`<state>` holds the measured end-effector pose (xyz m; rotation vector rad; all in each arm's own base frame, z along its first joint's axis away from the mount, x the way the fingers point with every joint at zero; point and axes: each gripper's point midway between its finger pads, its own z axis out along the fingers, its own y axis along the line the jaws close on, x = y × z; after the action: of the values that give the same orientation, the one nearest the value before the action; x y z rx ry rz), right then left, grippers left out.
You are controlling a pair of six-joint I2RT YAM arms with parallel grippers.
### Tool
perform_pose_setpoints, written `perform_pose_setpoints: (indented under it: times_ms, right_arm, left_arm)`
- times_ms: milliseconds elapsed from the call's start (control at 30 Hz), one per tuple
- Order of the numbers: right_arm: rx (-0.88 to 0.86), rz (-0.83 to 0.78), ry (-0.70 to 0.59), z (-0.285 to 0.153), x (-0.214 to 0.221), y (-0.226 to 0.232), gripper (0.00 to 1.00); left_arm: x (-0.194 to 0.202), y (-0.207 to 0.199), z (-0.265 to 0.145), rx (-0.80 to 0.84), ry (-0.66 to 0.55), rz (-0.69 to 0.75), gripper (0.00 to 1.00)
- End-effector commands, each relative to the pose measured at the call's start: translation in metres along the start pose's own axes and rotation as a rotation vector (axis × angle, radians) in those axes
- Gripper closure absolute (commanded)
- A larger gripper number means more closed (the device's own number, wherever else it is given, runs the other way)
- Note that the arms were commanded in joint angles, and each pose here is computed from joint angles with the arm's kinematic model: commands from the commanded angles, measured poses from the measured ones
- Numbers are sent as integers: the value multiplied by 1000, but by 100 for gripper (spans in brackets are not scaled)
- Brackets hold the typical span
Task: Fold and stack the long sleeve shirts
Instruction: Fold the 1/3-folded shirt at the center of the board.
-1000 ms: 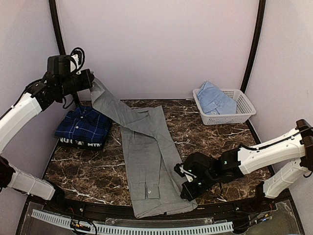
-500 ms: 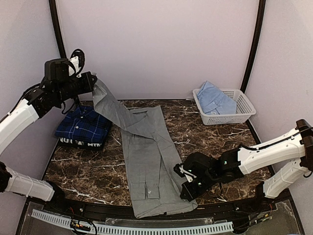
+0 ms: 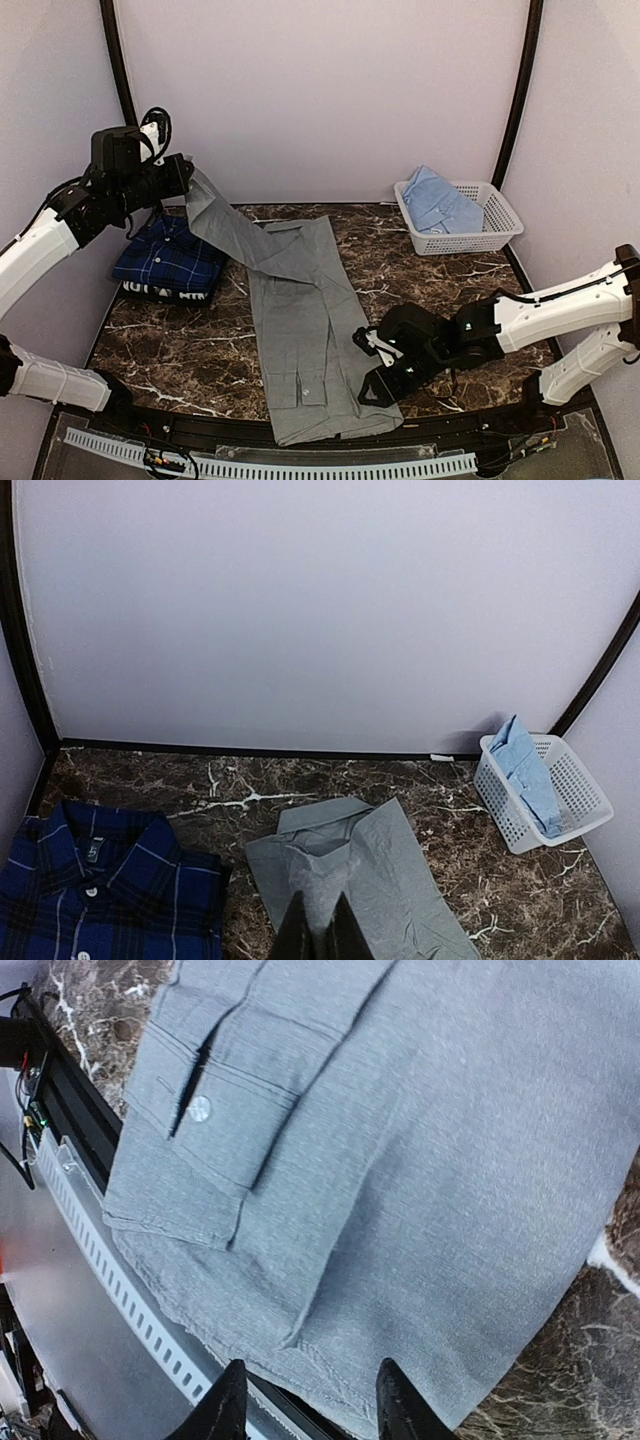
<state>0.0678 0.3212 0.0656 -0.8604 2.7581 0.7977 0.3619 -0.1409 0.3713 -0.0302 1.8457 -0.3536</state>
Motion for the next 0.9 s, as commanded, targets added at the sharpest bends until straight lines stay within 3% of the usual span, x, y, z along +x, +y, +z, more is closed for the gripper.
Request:
perform_pose_setpoints:
  times_ms: [0,233,467,633,867]
  right_arm:
    - [-24,-22,-102,-20,-31,14,58]
    - [17,39,-307,-49,-110,-6,60]
    - [29,70,-553,-78,-224,-41,74]
    - [-10,92,-614,-75,-282,-78,79]
    - [-66,89,-610,-35,-342,-108,83]
  left_arm:
    - [-3,1,-12,8,-24,-15,100]
    - [8,-2,-15,21,-4,-20,100]
    - [26,4,-21,1,25,-35,100]
    - [39,13,-20,-34,49,-29,100]
    - [53,12,-17,-29,78,-46,100]
